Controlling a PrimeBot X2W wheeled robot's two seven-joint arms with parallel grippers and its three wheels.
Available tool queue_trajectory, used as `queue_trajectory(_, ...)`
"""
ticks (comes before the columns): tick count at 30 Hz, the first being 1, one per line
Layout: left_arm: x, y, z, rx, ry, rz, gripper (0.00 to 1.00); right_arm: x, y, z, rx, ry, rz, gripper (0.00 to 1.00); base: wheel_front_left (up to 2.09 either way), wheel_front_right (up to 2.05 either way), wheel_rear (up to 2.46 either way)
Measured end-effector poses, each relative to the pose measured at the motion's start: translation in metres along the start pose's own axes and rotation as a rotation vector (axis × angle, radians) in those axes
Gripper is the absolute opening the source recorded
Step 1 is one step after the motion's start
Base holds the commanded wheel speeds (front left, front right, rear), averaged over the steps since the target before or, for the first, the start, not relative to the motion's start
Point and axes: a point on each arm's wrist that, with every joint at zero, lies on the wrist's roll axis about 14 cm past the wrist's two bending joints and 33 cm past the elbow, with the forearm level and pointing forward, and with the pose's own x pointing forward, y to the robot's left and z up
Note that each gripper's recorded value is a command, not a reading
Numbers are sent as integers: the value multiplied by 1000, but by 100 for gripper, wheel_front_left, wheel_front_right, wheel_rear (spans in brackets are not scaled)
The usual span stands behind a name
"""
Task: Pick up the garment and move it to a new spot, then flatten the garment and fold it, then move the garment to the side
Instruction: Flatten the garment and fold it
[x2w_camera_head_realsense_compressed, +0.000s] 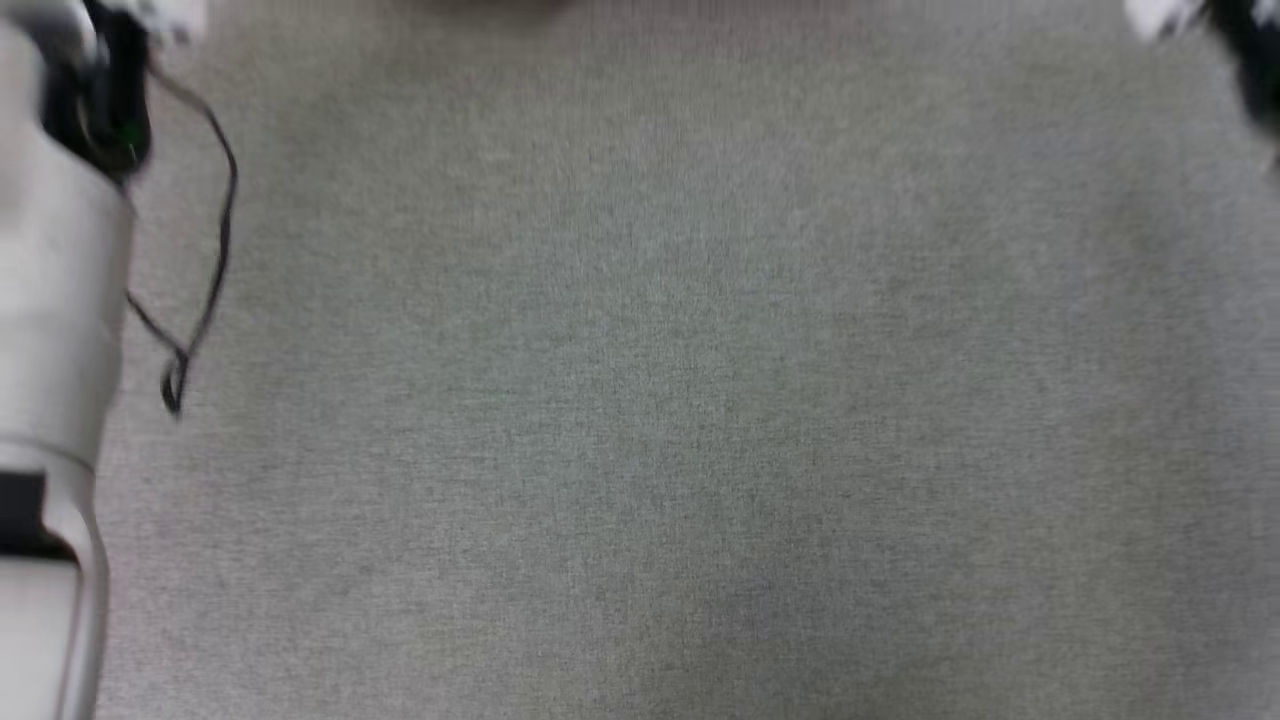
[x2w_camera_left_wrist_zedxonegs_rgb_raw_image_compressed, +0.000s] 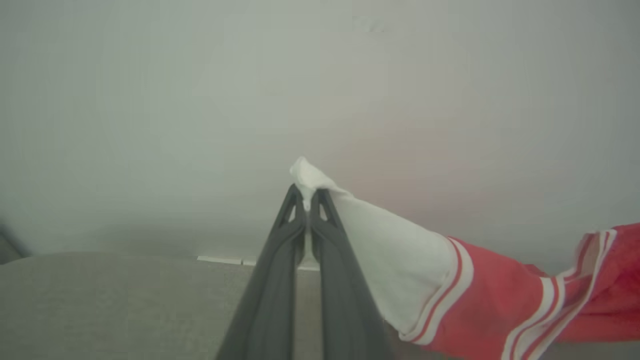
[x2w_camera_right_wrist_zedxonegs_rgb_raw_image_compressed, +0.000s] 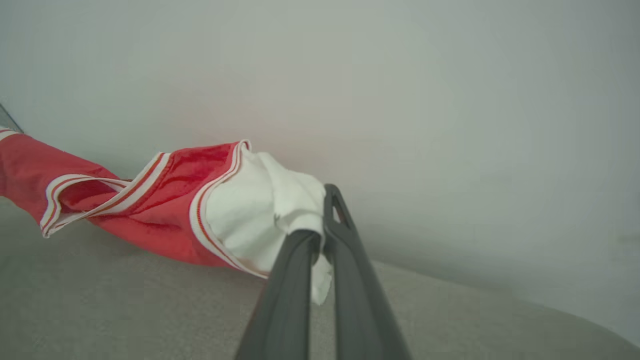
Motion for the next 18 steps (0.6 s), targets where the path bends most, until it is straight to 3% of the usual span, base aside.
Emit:
queue_trajectory(9,-97,30,-35,-53,88,64,0,-98,11,-40,58,94,28,0,0,0,0)
queue_trajectory(18,-197,48,-66,-97,149,141,0,-201,17,-87,145,194,-19,0,0,0,0)
